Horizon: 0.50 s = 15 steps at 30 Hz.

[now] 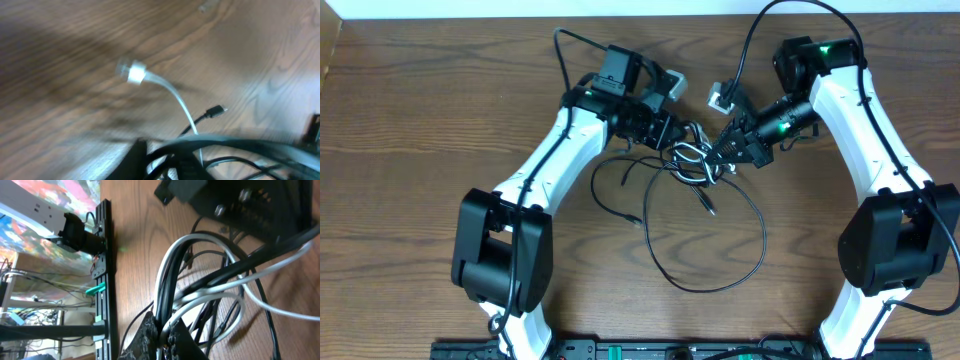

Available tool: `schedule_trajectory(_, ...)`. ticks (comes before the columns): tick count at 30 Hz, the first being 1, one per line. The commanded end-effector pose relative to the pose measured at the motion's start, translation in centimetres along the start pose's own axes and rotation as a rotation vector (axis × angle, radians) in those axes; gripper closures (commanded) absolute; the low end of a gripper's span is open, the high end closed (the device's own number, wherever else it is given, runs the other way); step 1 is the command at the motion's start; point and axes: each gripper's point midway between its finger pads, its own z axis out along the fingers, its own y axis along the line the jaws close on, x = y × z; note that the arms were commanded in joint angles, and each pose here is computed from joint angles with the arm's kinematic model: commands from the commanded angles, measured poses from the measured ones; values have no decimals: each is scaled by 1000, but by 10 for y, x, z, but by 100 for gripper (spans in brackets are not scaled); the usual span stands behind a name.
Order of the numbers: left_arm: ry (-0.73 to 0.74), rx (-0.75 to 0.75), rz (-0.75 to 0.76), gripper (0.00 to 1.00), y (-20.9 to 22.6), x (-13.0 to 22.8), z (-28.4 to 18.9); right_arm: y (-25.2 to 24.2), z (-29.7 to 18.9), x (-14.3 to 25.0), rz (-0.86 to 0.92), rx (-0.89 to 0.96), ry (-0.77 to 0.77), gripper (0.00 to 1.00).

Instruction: Untangle cables

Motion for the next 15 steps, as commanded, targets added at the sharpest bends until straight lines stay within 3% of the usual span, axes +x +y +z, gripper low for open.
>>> schedule_trajectory(1, -38, -33, -85, 92, 16, -6, -15, 0, -6, -8, 3, -21, -70, 99)
schedule_trajectory(9, -91, -65, -327, 93, 42, -11, -40, -63, -38, -15, 259, 192, -154, 95)
schedule_trajectory(10, -97, -66, -347, 92, 42, -12, -43, -73, -41, -15, 301, 235, -161, 91)
schedule_trajectory(13, -118, -66, -370, 93, 36, -16, -54, -103, -51, -15, 398, 377, -167, 61)
schedule_trajectory(15, -137, -64, -364, 92, 28, -21, -63, -119, -58, -12, 463, 472, -166, 50)
